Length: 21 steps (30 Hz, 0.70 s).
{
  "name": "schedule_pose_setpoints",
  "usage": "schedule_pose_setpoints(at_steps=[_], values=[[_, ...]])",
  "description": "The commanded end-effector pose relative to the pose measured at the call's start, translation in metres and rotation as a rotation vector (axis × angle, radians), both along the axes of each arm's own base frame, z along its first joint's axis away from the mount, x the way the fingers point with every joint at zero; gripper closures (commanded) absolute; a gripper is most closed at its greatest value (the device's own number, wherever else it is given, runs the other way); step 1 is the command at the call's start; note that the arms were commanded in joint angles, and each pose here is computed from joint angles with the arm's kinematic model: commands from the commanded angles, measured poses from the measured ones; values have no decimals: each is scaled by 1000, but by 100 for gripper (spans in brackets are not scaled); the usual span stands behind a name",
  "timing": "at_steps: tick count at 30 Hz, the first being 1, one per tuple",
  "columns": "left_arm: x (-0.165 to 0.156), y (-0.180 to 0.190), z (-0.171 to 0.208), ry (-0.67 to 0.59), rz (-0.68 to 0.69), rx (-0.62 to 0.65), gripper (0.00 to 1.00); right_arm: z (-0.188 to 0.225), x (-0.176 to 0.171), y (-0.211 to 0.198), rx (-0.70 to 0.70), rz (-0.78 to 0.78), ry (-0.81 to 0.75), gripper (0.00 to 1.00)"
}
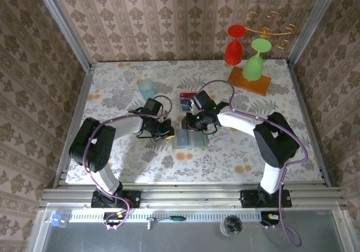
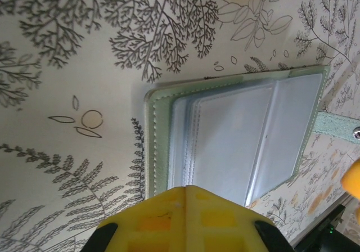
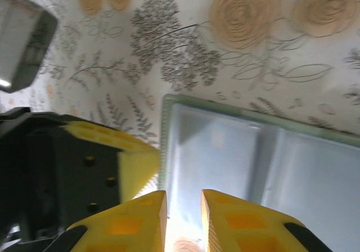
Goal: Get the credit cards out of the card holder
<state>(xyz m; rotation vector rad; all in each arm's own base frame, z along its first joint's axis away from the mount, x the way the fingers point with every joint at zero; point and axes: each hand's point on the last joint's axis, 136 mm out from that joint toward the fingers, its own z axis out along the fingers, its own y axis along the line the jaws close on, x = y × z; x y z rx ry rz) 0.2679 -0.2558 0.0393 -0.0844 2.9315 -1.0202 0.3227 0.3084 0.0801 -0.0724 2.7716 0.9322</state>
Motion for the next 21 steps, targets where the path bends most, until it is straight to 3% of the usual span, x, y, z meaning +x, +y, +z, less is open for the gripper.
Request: schedule_pose_setpoints(at_steps=[1,13,21], values=[[0,-5,-3,9,-1,-23,100,-6,-11,8,42,-15,86,77],[-6,3,-12,31,21,8,100,-23,-24,12,36,-2,156,67],[-12,6,-22,55,31,15,100,-32,-30,15,50,2,190,66]])
